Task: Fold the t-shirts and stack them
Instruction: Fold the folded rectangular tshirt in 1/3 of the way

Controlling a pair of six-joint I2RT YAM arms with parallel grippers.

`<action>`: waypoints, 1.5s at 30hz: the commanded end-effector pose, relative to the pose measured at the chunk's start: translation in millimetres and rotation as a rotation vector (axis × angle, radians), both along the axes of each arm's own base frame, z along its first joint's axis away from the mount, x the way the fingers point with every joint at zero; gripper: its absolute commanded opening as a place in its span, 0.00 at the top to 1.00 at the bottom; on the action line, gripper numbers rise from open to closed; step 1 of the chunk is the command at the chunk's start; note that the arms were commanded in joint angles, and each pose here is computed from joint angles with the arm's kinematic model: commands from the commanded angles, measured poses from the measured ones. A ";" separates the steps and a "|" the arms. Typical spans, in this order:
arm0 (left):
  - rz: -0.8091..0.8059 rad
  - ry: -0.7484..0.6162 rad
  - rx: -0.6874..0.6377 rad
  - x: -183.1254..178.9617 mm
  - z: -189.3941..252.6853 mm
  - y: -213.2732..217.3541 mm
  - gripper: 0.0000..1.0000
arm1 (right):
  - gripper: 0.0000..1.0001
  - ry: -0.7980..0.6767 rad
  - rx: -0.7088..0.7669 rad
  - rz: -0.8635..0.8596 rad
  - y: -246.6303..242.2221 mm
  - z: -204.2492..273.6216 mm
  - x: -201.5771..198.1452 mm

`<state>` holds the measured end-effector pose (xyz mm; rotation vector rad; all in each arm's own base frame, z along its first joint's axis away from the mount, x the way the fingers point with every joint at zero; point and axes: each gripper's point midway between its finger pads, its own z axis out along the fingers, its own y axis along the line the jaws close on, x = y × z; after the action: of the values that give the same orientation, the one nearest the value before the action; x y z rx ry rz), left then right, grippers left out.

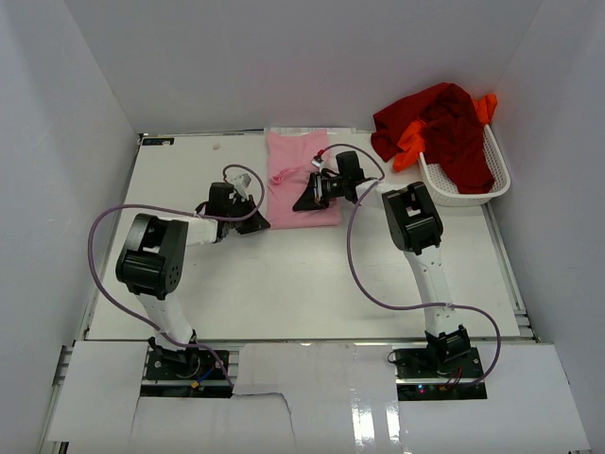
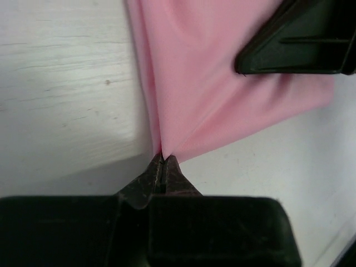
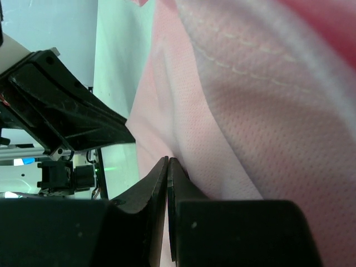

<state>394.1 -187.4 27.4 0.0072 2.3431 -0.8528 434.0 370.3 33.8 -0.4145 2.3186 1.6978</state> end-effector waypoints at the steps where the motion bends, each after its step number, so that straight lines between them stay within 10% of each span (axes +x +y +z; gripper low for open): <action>1: 0.185 -0.011 0.176 8.0 9.4 42.6 1.00 | 0.92 0.017 -0.030 -0.007 -6.2 -20.0 -1.3; 8: 0.255 -0.043 0.190 7.3 43.9 53.4 0.91 | 0.92 0.015 -0.031 -0.006 -6.7 -20.8 -2.4; 19: 0.202 -0.070 0.084 -4.2 72.3 37.1 0.40 | 0.92 0.017 -0.033 -0.007 -5.6 -19.4 -1.4; 30: -0.158 -0.159 -0.256 3.5 92.7 -41.9 0.47 | 0.92 0.017 -0.038 -0.010 -5.6 -19.0 -0.4; 45: -0.244 -0.096 -0.307 16.8 45.9 -76.2 0.60 | 0.92 0.018 -0.046 -0.014 -6.9 -21.2 -1.7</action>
<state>401.4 -256.3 55.4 0.1461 2.2040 -1.2635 433.0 370.7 33.2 -0.4227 2.3185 1.6963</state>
